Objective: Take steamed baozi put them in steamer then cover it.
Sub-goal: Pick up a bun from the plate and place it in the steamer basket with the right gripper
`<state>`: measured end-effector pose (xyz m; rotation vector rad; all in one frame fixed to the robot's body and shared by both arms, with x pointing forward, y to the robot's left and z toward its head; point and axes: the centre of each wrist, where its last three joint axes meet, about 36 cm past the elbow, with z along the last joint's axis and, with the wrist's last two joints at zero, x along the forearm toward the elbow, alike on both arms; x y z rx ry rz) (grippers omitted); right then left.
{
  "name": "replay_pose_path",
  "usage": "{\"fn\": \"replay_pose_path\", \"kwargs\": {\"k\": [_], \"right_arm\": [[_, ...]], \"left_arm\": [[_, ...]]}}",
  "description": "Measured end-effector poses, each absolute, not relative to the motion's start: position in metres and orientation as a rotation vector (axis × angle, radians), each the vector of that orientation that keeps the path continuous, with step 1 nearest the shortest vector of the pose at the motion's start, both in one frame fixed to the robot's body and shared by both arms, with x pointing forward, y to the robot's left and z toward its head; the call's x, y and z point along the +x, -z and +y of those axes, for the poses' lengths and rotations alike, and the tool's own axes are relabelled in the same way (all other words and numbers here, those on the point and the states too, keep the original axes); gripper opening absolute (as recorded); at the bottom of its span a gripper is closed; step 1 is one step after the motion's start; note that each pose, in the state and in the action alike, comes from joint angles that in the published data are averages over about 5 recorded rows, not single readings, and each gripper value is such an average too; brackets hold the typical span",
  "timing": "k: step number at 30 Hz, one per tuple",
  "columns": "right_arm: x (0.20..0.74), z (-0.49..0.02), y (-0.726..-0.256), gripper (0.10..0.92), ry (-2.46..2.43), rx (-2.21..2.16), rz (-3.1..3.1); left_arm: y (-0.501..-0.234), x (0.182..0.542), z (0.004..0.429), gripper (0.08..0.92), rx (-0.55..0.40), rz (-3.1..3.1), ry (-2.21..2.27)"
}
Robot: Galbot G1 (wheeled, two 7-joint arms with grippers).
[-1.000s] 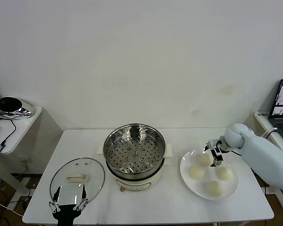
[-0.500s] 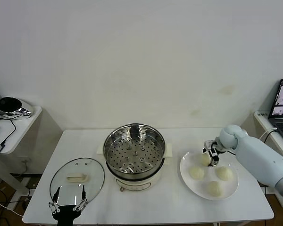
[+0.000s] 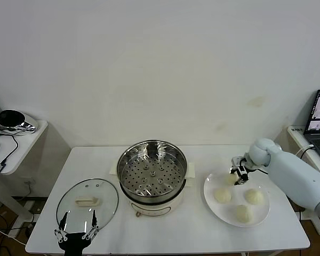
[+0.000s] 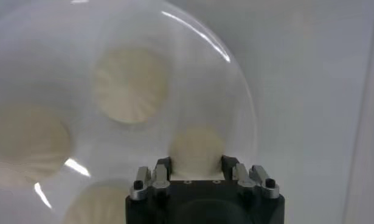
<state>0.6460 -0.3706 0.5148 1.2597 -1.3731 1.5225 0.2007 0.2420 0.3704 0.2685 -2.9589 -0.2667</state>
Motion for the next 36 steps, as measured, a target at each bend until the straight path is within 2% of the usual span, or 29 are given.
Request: {"fn": "replay_pose_path", "kwargs": {"k": [8,13,17,22,28,36], "right_arm": [[0.661,-0.338,-0.61,0.535,-1.638,1.339,-1.453],[0.671,-0.297,-0.665,0.541,-1.728,1.431,-1.484],[0.676,-0.256,-0.691,0.543,-1.799,1.528,-1.465],[0.682,-0.195,-0.7,0.543,-1.894,1.657,-1.378],[0.686,-0.125,-0.688,0.545,-2.014,1.792,-1.217],[0.688,-0.066,-0.656,0.552,-2.148,1.892,-0.97]], "left_arm": [[-0.374,0.206,0.243,0.823,0.265,-2.966,0.186],[-0.375,0.206,0.245,0.823,0.27,-2.963,0.132],[-0.377,0.205,0.244,0.823,0.273,-2.964,0.104],[-0.38,0.206,0.244,0.823,0.286,-2.971,0.072],[-0.385,0.207,0.245,0.823,0.307,-2.981,0.057],[-0.39,0.208,0.246,0.823,0.328,-2.988,0.044]]}}
